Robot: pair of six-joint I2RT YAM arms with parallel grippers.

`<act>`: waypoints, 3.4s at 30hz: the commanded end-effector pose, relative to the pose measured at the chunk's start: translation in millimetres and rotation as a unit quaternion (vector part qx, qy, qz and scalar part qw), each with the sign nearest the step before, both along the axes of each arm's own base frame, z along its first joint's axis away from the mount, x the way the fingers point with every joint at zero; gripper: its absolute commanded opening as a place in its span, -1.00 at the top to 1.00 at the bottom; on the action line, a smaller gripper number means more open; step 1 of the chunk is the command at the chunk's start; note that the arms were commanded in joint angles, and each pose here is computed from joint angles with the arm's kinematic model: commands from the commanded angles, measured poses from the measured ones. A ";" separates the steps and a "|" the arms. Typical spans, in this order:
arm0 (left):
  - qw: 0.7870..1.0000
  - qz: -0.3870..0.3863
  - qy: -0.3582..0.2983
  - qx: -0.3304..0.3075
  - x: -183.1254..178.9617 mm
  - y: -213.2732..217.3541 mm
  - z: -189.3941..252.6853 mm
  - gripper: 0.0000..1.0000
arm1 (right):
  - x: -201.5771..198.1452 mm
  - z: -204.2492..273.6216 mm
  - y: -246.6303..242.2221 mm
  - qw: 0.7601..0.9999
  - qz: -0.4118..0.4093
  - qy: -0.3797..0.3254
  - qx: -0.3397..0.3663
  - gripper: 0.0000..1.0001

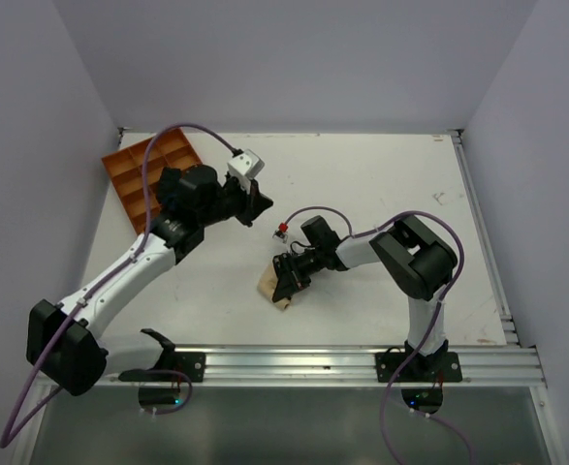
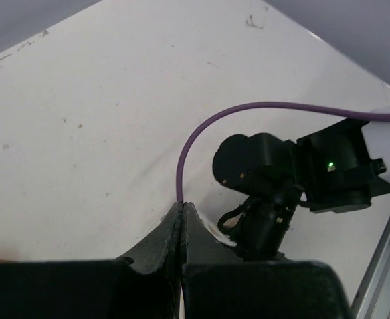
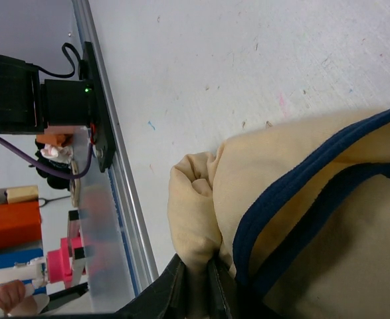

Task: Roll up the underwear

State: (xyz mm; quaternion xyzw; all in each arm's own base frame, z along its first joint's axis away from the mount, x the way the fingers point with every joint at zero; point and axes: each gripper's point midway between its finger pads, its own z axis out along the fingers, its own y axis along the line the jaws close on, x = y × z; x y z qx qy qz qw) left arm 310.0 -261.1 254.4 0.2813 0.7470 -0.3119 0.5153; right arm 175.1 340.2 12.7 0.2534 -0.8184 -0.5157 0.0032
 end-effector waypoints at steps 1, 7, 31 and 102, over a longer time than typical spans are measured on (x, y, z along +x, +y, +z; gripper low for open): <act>0.996 -0.067 -0.002 0.065 -11.3 12.2 -10.5 1.00 | -14.3 -56.3 -36.9 0.992 -0.019 0.013 -0.121 0.62; 0.949 -0.254 -0.003 0.189 -61.4 6.8 -93.9 0.45 | -11.3 -54.1 -36.9 0.993 -0.020 0.010 -0.118 0.62; 0.878 -0.378 -0.045 0.288 -101.6 1.5 -214.3 0.15 | -9.5 -52.4 -38.8 0.993 -0.026 0.013 -0.113 0.61; 0.808 -0.455 0.263 0.268 -120.0 1.8 -271.0 0.90 | 11.9 20.3 -42.1 0.684 0.033 -0.566 -0.459 -0.08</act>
